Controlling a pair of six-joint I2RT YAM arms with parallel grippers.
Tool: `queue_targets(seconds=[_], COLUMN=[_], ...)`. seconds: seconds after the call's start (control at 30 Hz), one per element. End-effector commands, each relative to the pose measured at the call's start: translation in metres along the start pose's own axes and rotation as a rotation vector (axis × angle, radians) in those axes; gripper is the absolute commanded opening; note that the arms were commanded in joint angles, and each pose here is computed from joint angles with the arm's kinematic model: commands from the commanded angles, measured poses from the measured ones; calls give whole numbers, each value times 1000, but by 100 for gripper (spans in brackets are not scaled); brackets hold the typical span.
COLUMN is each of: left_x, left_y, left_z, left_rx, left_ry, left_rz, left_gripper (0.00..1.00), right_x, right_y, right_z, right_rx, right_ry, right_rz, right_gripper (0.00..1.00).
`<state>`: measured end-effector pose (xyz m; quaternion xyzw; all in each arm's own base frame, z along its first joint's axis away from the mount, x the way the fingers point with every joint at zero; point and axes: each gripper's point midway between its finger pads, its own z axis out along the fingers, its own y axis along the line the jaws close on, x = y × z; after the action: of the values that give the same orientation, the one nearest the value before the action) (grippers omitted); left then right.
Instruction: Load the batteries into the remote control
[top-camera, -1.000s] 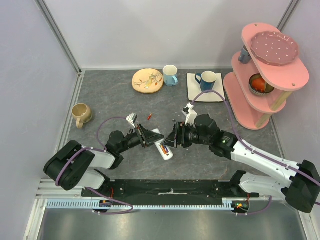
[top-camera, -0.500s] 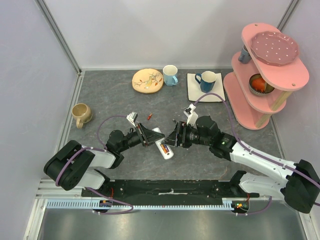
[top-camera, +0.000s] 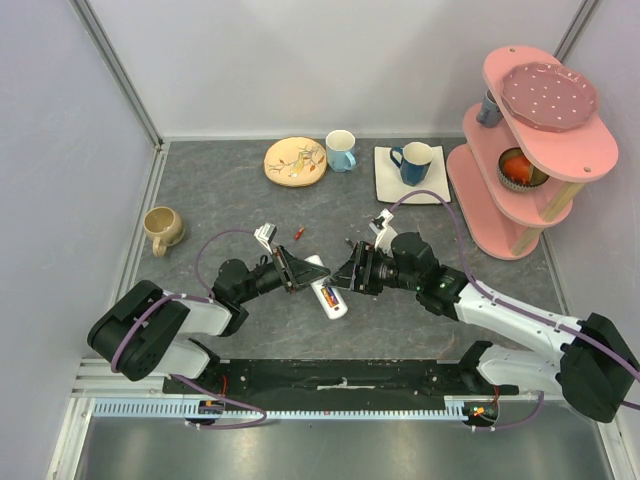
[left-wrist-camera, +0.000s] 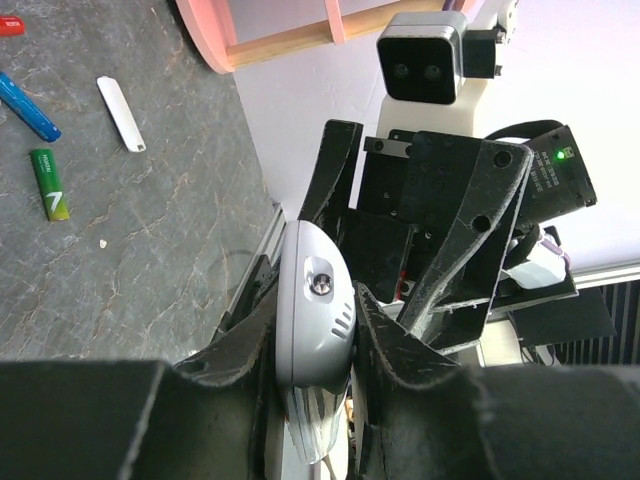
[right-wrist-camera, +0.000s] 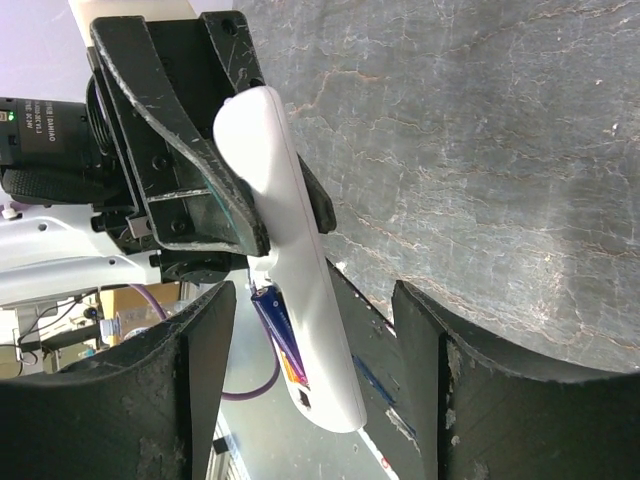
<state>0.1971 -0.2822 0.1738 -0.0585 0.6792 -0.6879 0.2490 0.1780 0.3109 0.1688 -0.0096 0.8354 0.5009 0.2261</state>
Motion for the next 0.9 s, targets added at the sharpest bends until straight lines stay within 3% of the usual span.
queue_targets(seconds=[0.0, 0.87], left_x=[-14, -16], left_y=[-82, -89], left_z=[-5, -4], left_rx=[334, 351], left_ry=[-66, -71], left_rz=[241, 243], left_gripper=[2, 2], right_x=[-4, 4], right_y=[4, -7], right_z=[1, 5], right_rx=[-31, -36], right_ry=[-7, 14], right_rz=[8, 34], right_gripper=[71, 68])
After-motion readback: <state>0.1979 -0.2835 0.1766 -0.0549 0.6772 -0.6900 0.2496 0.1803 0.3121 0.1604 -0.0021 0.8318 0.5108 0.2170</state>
